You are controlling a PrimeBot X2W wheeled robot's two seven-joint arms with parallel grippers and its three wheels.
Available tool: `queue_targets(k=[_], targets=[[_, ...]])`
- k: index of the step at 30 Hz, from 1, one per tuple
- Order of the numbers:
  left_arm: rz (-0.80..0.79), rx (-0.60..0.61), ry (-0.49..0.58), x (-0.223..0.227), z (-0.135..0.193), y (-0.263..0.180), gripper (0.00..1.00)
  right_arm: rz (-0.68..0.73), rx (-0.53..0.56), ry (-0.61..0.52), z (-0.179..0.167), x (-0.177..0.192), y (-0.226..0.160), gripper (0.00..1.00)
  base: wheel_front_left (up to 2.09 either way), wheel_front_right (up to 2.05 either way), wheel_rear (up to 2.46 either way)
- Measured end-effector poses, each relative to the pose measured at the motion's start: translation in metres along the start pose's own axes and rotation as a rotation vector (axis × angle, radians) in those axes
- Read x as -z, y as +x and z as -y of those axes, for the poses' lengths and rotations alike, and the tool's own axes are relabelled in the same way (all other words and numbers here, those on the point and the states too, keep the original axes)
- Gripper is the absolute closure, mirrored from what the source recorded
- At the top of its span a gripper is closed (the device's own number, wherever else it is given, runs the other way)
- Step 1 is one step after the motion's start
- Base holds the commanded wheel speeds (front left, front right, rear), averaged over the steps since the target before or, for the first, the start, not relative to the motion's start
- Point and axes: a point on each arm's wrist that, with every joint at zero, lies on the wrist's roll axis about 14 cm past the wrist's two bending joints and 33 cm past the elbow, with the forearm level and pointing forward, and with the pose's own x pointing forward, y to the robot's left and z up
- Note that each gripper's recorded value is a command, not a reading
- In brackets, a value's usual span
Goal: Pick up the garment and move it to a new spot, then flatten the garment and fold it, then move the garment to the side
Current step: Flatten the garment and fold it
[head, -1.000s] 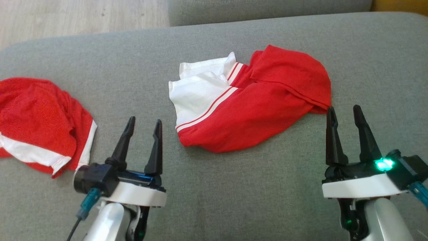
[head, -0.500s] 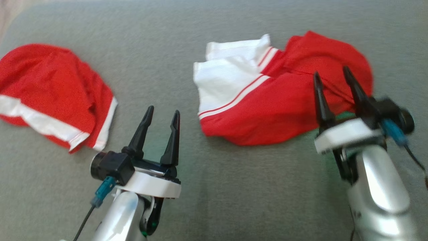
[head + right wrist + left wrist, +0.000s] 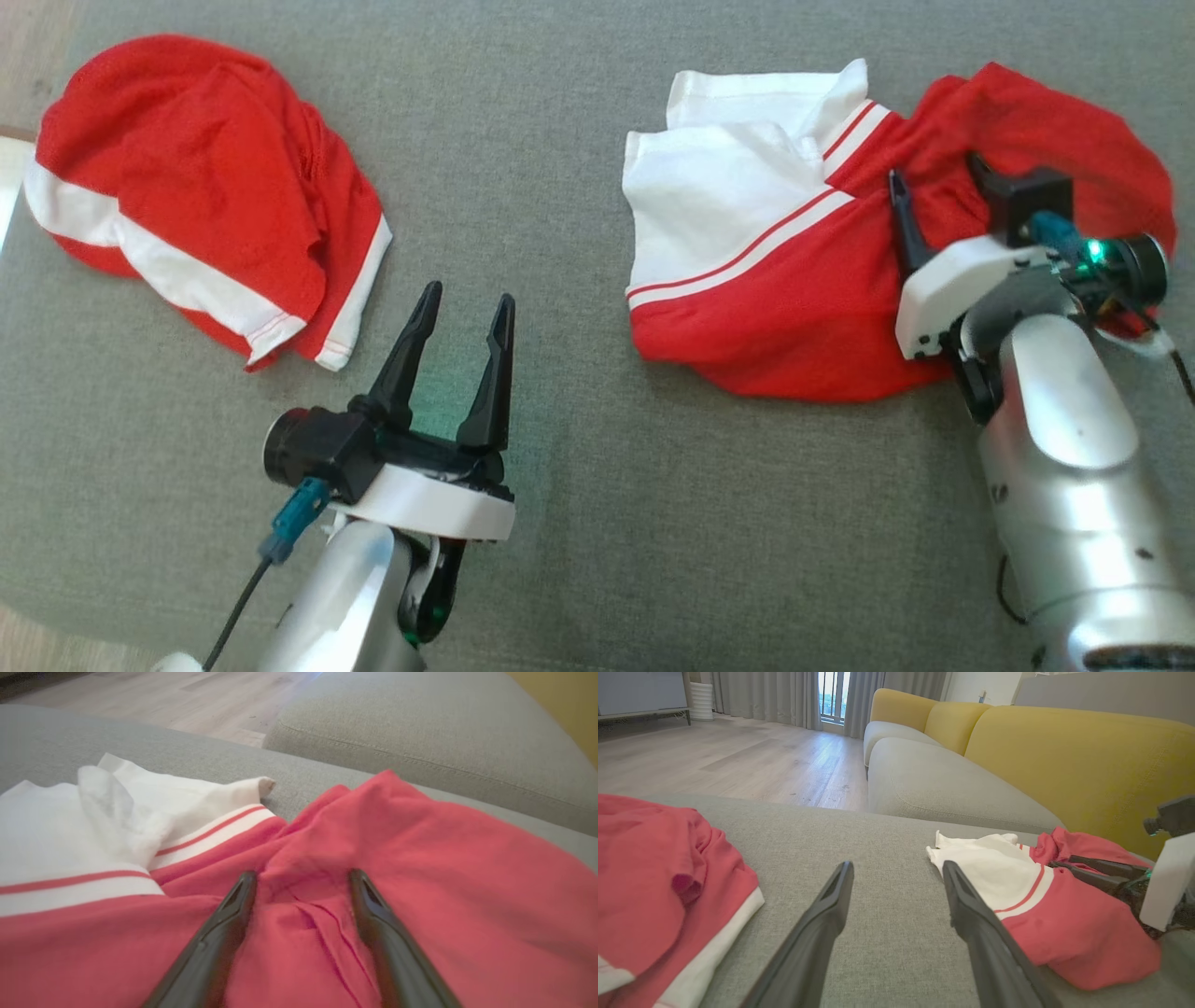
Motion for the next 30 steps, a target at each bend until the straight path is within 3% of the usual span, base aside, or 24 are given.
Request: queue_targets(k=[5, 6, 7, 8, 15, 25, 30], targets=[[-0.009, 0.004, -0.008, 0.003, 0.001, 0.002, 0.00, -0.045, -0.004, 0.016, 0.001, 0.007, 0.009, 0.00, 0.00, 0.00, 0.00], [-0.007, 0.004, -0.010, 0.003, 0.001, 0.003, 0.00, -0.045, -0.003, 0.021, 0.002, 0.006, 0.010, 0.22, 0.00, 0.00, 0.00], [-0.003, 0.007, -0.008, 0.001, 0.001, 0.004, 0.00, -0.040, -0.001, 0.024, 0.002, 0.005, 0.011, 0.82, 0.00, 0.00, 0.00], [0.002, 0.010, -0.007, -0.001, 0.002, 0.006, 0.00, -0.029, 0.003, 0.029, 0.004, 0.004, 0.010, 1.00, 0.00, 0.00, 0.00], [0.023, 0.027, -0.005, -0.008, 0.007, 0.009, 0.00, 0.083, 0.039, 0.083, 0.016, -0.012, 0.000, 1.00, 0.00, 0.00, 0.00], [0.071, 0.064, -0.014, -0.024, 0.025, 0.000, 0.00, 0.292, 0.131, 0.121, 0.048, -0.069, -0.044, 1.00, 0.00, 0.00, 0.00], [0.092, 0.065, -0.020, -0.030, 0.031, -0.012, 0.00, 0.309, 0.156, 0.179, 0.047, -0.052, -0.088, 1.00, 0.00, 0.00, 0.00]])
